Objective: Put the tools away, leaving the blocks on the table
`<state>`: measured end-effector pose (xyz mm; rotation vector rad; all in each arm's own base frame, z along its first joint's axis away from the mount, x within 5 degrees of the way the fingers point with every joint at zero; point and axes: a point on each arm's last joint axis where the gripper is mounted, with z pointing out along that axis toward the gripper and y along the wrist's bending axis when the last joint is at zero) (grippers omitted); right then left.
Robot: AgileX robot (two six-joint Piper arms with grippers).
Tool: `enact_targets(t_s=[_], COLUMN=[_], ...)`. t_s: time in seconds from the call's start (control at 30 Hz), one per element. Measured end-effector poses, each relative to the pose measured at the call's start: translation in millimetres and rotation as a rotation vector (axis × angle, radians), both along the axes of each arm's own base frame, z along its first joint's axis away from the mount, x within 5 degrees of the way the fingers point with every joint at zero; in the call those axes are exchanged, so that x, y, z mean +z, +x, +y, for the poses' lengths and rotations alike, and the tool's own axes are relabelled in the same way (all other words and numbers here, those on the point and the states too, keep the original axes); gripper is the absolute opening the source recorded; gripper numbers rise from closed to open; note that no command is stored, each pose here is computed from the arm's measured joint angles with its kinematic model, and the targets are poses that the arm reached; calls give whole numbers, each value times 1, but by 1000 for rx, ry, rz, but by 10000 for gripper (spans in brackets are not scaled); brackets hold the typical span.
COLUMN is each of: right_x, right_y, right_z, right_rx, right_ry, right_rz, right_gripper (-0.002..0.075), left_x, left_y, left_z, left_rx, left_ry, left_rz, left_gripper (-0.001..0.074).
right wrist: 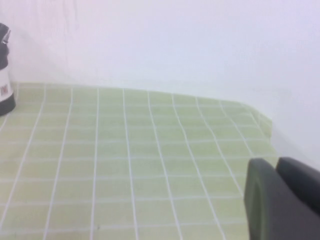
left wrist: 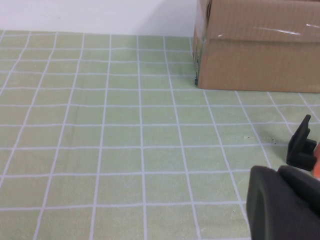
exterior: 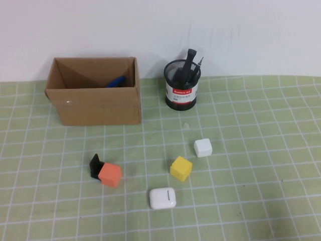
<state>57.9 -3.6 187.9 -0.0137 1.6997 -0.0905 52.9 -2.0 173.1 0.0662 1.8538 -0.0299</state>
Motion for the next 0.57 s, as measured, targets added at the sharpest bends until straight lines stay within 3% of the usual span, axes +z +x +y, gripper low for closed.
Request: enact_targets(t_s=[0.27,0.57], right_x=[-16,-17], right_y=[-5,-6], right_z=[-2,-2], right_rx=[-23,-25], right_ry=[17,17], right_rz=[161,171], right_gripper=[-9,-9], left_x=[0,0], left_y=[0,0], left_z=[0,0], left_rx=[0,0], left_ry=[0,0], left_rz=[0,-1], left_gripper=[-4,-4])
